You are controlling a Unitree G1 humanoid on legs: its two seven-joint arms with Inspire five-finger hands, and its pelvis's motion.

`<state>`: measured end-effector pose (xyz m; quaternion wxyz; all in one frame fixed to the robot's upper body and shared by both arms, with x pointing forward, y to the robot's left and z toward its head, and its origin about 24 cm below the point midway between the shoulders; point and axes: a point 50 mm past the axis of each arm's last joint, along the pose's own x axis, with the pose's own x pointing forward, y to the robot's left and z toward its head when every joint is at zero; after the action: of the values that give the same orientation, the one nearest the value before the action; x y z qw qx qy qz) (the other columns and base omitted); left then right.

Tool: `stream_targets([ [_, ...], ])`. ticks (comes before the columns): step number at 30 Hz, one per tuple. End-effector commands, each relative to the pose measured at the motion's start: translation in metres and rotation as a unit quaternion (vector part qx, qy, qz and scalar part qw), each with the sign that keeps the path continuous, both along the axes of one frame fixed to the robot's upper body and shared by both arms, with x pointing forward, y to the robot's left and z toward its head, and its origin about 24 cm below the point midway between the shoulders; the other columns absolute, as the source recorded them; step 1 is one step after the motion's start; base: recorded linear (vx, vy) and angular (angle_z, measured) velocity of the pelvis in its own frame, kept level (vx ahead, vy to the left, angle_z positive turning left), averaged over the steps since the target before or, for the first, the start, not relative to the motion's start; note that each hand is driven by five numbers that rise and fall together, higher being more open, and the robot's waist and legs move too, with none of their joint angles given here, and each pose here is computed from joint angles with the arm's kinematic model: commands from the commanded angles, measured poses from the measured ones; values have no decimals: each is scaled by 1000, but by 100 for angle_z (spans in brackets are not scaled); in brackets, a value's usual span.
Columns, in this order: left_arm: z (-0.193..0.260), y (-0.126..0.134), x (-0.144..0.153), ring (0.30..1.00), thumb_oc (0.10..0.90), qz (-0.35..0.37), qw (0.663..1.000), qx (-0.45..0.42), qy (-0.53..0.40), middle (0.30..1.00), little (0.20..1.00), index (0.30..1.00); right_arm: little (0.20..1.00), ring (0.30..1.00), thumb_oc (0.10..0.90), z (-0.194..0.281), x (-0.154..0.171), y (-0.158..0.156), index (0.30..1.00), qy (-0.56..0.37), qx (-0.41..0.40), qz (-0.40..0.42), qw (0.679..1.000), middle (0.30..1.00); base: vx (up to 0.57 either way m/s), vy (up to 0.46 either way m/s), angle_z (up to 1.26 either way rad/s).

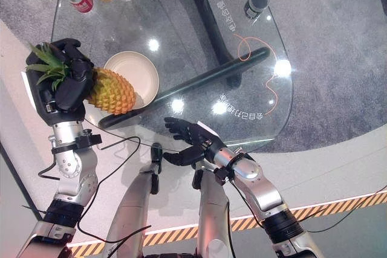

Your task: Pick up the fruit to the plate

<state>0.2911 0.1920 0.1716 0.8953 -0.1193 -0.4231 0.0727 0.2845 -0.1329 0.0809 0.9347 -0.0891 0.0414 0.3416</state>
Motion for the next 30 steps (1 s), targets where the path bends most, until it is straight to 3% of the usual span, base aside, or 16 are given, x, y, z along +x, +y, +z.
stream_targets([
  [1, 56, -8, -26, 300, 100, 24, 978, 19, -208, 300, 200, 300, 900, 900, 800, 26, -5, 21, 900, -32, 33, 82, 996, 900, -4, 77, -11],
  [18, 77, -29, -13, 300, 100, 146, 948, 24, -281, 300, 200, 300, 900, 900, 800, 9, 4, 37, 900, 39, 7, 132, 990, 900, 3, 68, -2],
  [30, 79, -30, -1, 300, 100, 179, 941, 22, -286, 300, 200, 300, 900, 900, 800, 11, 10, 41, 900, 39, 3, 142, 989, 900, 0, 47, 0],
])
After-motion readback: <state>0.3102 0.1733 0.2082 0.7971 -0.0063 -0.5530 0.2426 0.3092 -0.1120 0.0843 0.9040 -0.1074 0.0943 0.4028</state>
